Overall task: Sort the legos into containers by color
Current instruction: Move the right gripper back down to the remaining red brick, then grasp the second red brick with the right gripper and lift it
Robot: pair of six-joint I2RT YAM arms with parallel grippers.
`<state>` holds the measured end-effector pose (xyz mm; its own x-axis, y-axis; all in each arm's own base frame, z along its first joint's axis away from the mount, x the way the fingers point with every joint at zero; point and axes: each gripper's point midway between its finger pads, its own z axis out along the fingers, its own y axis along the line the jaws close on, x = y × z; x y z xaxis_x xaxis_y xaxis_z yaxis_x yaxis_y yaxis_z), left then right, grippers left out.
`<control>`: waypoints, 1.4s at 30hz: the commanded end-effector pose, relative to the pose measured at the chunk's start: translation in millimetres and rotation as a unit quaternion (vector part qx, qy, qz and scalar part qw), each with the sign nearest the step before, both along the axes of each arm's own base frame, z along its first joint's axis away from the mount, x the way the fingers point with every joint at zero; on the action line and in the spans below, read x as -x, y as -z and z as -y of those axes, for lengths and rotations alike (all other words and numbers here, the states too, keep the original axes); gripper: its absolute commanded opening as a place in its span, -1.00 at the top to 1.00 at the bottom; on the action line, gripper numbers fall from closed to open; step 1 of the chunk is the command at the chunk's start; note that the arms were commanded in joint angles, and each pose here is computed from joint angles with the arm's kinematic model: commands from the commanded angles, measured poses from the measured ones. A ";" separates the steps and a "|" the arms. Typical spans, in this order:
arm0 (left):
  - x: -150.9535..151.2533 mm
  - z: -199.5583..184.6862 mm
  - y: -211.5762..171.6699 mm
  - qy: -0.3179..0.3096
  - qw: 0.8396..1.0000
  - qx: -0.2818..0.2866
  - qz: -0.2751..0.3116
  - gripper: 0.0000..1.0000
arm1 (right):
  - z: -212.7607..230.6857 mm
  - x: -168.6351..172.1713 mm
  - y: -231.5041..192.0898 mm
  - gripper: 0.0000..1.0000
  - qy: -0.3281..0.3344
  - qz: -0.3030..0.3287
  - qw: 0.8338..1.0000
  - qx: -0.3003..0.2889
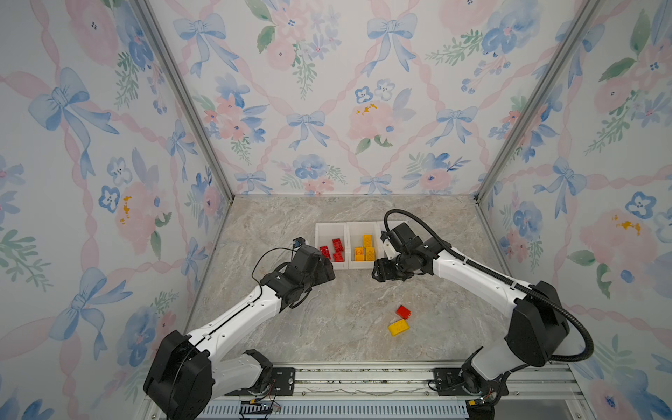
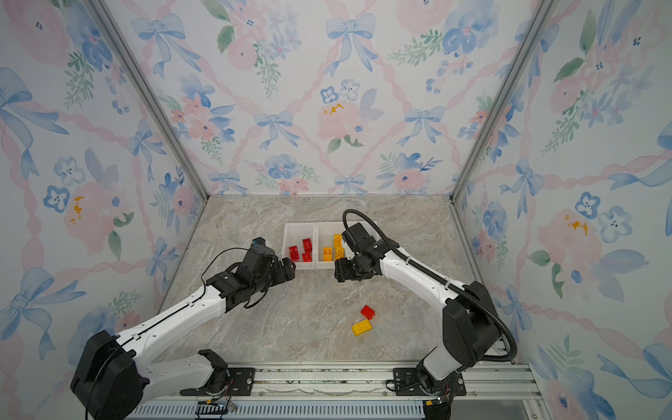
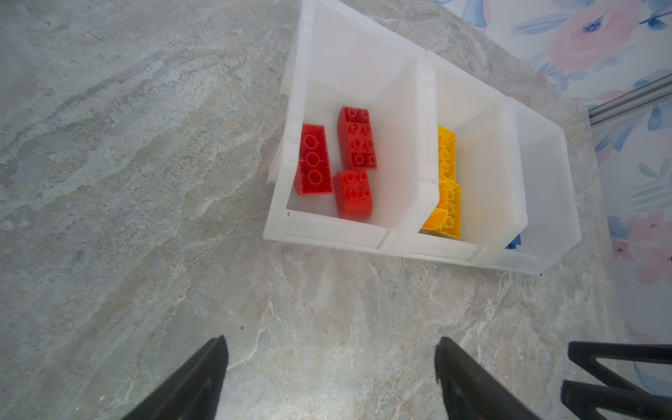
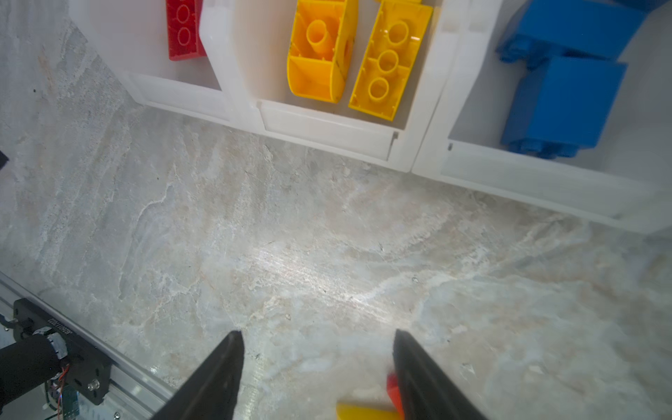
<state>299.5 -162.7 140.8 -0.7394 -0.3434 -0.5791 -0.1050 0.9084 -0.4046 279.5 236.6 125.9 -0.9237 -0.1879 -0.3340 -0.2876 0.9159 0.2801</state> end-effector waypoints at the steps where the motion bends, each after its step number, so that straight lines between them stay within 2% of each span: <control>1: -5.7 2.9 -7.0 0.009 1.000 -0.001 0.006 -0.82 | 26.7 13.7 13.6 -0.38 0.022 -0.008 0.999 0.035; 8: -5.3 4.9 -6.3 0.014 1.000 0.000 0.004 -0.82 | 59.7 39.4 43.3 -0.41 -0.021 -0.008 0.995 0.101; 13: -4.3 5.0 -8.3 0.013 1.000 0.002 0.006 -0.82 | 73.7 50.5 57.8 -0.36 -0.057 -0.003 0.990 0.132; 33: -3.5 6.7 -5.8 0.007 1.000 0.003 0.002 -0.83 | 65.9 63.2 95.9 -0.14 -0.115 -0.033 0.975 0.188; 42: -3.2 5.7 -4.1 0.006 1.000 0.000 0.002 -0.83 | 68.1 67.3 105.5 -0.05 -0.117 -0.052 0.969 0.213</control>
<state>299.6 -165.2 139.9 -0.7463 -0.3393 -0.5727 -0.1003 0.9078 -0.4072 211.7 170.3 21.2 -0.8640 -0.4915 -0.1087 -0.4903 0.8706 -0.0396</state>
